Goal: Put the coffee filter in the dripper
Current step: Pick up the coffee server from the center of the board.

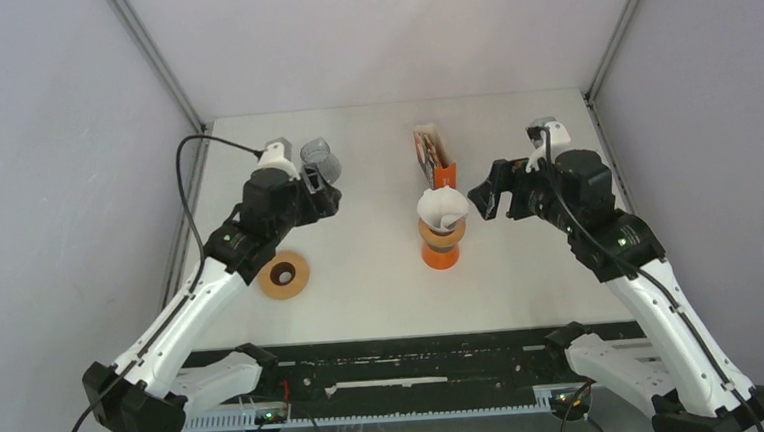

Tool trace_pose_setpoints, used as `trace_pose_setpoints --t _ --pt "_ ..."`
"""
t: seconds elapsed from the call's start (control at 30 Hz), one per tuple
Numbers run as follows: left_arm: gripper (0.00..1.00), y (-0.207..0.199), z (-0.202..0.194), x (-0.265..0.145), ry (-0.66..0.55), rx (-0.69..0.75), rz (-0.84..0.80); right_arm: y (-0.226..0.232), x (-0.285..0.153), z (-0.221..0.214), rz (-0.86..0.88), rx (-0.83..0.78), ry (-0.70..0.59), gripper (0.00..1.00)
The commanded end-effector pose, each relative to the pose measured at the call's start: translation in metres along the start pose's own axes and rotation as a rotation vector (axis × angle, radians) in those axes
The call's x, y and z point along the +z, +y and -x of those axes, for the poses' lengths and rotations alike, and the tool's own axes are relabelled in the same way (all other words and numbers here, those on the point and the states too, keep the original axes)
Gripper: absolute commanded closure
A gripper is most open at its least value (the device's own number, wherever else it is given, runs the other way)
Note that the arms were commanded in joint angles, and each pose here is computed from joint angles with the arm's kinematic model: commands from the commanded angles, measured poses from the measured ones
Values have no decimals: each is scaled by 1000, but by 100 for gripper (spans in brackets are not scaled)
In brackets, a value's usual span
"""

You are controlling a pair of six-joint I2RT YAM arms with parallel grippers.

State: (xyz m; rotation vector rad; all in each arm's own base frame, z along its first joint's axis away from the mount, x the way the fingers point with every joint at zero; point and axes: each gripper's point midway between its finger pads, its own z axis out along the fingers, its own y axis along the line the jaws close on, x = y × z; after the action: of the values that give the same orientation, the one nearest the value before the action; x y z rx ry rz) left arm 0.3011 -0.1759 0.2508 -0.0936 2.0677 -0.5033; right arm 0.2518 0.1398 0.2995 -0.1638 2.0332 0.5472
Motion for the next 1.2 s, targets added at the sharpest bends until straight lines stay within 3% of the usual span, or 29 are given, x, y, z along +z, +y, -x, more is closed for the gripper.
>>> trace_pose_setpoints --t 0.0,0.3,0.77,1.17 --pt "25 29 15 4 -85 -115 32 -5 -12 11 -21 -23 -100 5" --pt "25 66 41 54 -91 -174 138 -22 -45 1 -75 -38 -223 1" --pt "29 122 52 143 88 92 412 -54 -65 -5 -213 -29 -369 0" --pt "41 148 26 196 232 149 444 -79 -81 -6 -320 -8 -494 0"
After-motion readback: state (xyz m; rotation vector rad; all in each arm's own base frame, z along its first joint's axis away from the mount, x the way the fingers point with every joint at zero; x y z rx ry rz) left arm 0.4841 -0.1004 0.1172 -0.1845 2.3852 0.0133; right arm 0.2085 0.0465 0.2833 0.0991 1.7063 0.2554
